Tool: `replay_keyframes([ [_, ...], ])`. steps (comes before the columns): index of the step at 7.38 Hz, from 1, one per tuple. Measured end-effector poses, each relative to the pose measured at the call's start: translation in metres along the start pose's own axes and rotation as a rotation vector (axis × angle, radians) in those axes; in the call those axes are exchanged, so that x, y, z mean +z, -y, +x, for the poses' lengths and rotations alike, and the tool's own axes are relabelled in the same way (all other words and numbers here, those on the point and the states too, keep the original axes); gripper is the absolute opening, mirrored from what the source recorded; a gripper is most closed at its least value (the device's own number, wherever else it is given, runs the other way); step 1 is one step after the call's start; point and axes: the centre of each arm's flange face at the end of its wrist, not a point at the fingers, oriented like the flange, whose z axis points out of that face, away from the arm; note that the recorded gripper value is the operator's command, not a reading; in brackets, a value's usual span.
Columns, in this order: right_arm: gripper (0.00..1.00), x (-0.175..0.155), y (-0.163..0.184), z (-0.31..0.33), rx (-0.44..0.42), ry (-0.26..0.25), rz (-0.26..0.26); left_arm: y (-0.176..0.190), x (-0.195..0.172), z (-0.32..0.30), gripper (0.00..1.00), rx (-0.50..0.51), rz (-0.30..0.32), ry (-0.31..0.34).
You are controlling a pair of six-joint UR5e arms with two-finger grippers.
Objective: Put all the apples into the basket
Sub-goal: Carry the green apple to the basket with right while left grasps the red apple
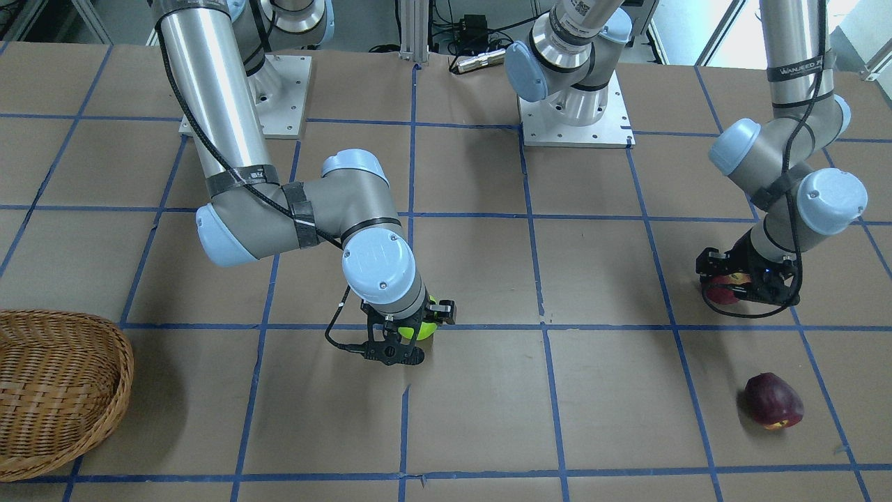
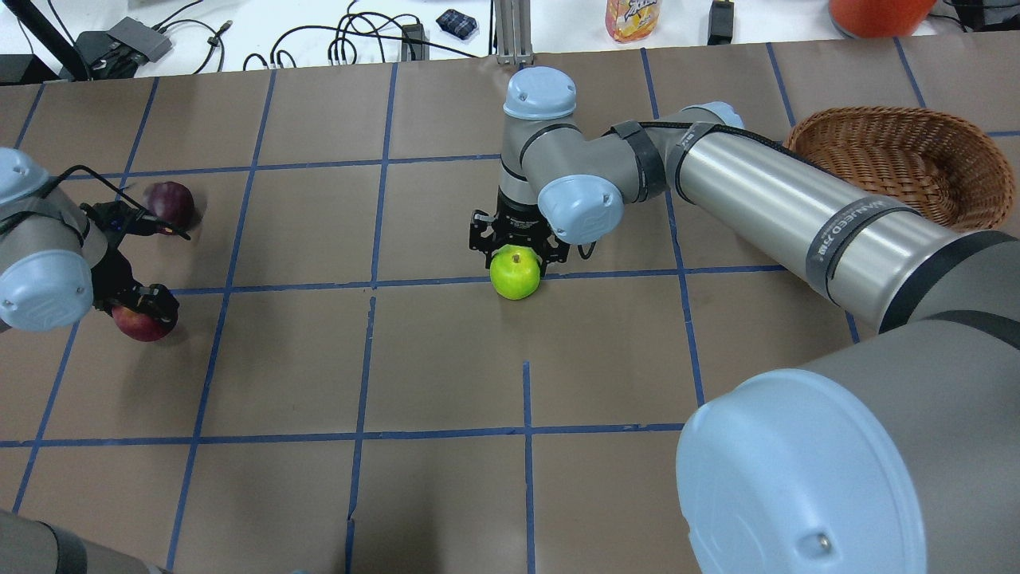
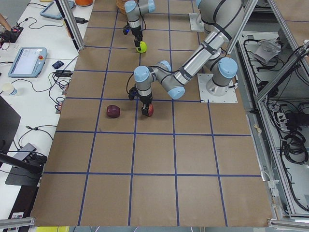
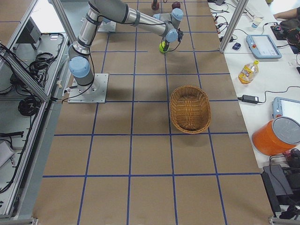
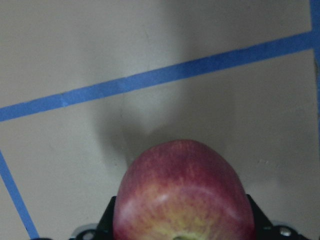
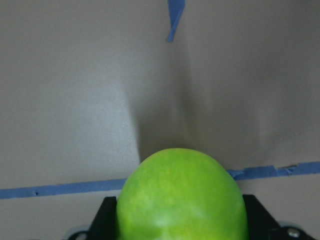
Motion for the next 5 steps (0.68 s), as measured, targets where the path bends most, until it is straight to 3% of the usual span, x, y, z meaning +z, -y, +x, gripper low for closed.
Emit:
replay_keyframes([
  [2, 0.0, -0.061, 0.025, 0.029, 0.056, 0.014, 0.031, 0.036, -0.057, 0.068, 0.46, -0.093, -0.025, -0.031],
  [4, 0.0, -0.151, 0.075, 0.142, 0.155, 0.025, 0.041, 0.059, -0.081, 0.161, 0.42, -0.194, -0.018, -0.084],
  [5, 0.0, -0.184, 0.094, 0.21, 0.152, 0.005, 0.051, 0.068, -0.086, 0.212, 0.42, -0.253, -0.004, -0.106],
])
